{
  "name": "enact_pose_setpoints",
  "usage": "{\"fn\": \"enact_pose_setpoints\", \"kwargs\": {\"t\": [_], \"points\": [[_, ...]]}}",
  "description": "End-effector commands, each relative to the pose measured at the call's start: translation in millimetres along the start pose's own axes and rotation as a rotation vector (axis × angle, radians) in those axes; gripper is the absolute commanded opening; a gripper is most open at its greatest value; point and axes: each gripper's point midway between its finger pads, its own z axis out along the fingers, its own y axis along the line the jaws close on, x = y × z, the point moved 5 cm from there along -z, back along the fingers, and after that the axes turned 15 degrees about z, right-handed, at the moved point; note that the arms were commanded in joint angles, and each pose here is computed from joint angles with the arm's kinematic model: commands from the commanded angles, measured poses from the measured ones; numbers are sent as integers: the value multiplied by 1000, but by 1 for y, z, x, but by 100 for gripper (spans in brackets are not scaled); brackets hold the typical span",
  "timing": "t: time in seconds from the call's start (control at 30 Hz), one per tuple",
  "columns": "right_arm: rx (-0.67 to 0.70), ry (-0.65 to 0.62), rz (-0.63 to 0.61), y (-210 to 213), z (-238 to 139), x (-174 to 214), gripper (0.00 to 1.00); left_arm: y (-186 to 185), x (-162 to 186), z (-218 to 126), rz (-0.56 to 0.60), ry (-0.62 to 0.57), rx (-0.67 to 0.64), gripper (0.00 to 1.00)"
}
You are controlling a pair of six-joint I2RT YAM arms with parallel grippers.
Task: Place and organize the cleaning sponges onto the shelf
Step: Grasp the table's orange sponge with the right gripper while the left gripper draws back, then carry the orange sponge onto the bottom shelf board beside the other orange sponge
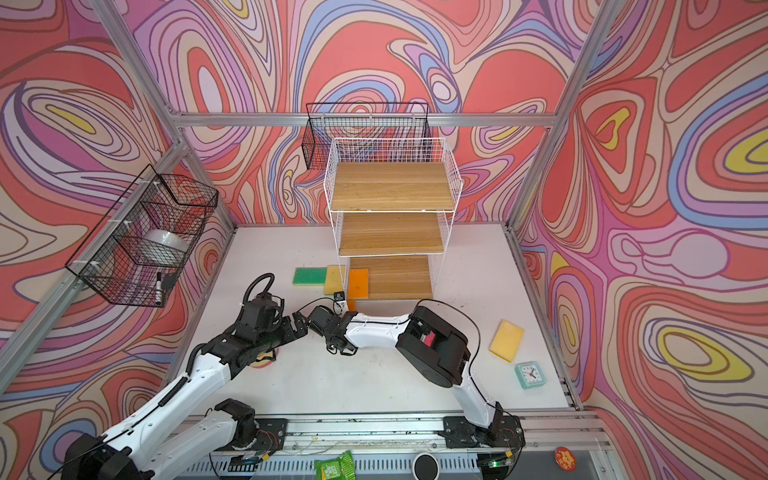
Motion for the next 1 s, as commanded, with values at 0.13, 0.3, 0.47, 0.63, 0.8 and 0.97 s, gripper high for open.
{"fn": "enact_pose_setpoints", "kwargs": {"t": [0.13, 0.3, 0.47, 0.63, 0.8, 0.97], "points": [[9, -32, -11, -16, -19, -2, 71, 2, 3, 2, 5, -3, 1, 100], [-46, -52, 11, -33, -42, -4, 71, 0, 1, 0, 27, 2, 6, 100], [-111, -90, 56, -59, -75, -9, 72, -5, 2, 6, 30, 16, 35, 100], [-129, -156, 52, -81, -102, -20, 73, -11, -2, 14, 46, 7, 36, 100], [-198, -158, 67, -91, -111, -37, 73, -16, -8, 27, 57, 24, 25, 100], [-265, -132, 115, -102, -94, -61, 73, -22, -21, 35, 60, -10, 34, 100]]}}
